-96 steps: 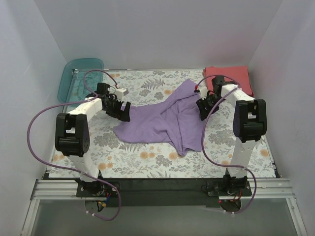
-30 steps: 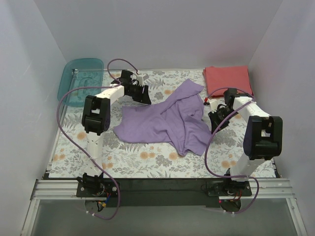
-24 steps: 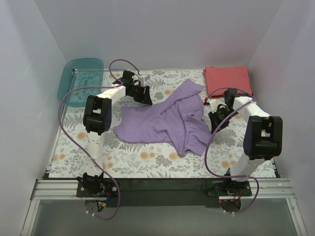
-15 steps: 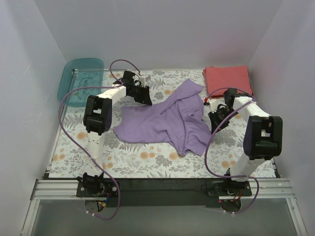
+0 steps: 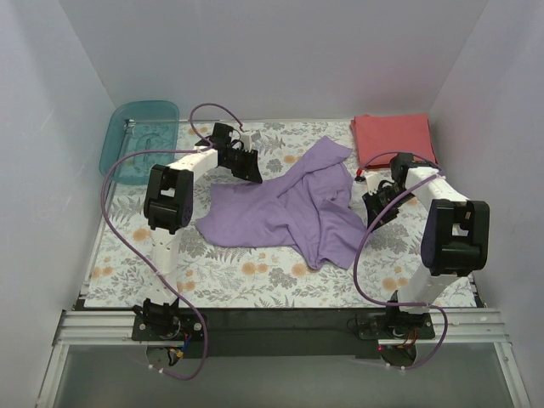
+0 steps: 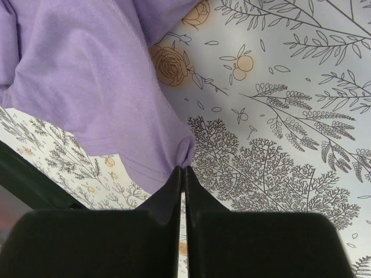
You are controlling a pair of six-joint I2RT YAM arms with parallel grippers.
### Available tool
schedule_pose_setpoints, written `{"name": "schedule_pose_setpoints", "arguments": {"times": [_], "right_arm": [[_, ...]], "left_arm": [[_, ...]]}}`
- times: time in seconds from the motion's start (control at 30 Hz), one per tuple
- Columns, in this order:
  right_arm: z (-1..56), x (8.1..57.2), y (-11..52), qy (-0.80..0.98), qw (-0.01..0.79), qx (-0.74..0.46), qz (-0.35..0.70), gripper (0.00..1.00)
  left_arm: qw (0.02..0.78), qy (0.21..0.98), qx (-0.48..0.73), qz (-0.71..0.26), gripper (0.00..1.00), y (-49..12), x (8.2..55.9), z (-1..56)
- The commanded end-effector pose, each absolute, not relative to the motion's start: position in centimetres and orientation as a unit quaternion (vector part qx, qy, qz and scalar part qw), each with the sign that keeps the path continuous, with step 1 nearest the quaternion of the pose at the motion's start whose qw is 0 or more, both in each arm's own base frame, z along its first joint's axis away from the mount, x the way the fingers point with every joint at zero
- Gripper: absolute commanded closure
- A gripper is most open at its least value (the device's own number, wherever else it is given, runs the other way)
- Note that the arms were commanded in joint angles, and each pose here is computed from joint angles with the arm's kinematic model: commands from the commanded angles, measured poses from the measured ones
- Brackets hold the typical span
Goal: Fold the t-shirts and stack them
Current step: Flatten the tshirt out
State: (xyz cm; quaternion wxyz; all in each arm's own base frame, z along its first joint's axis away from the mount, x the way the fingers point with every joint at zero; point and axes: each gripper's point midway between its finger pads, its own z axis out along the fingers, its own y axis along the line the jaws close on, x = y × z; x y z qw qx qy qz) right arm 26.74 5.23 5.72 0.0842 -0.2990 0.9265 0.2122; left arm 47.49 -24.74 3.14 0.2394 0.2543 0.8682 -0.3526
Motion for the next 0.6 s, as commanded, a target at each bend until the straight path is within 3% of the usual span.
{"name": "schedule_pose_setpoints", "arguments": {"times": [0.0,0.23,0.43,0.5,0.57], "right_arm": [[5.9,26.7,5.3,0.925,0.082,-0.300,0.219,0.99],[6.0,26.6,5.4,0.925,0.082,-0.300,0.220,0.99],[6.0,26.5,5.4,0.924,0.082,-0.299,0.223,0.99],[6.2,26.7,5.5,0.924,0.086,-0.299,0.223,0.99],[6.5,26.8,5.5,0.924,0.090,-0.298,0.222,0.99]], "left_arm": [[0.260,0.853,0.277,-0.358,0.73,-25.1,46.8,6.5],[0.260,0.853,0.285,-0.351,0.75,-24.7,46.3,6.4],[0.273,0.855,0.282,-0.339,0.89,-24.6,47.1,6.7],[0.281,0.858,0.277,-0.329,0.99,-24.4,47.8,6.8],[0.292,0.858,0.273,-0.323,1.00,-24.3,48.4,7.4]]}}
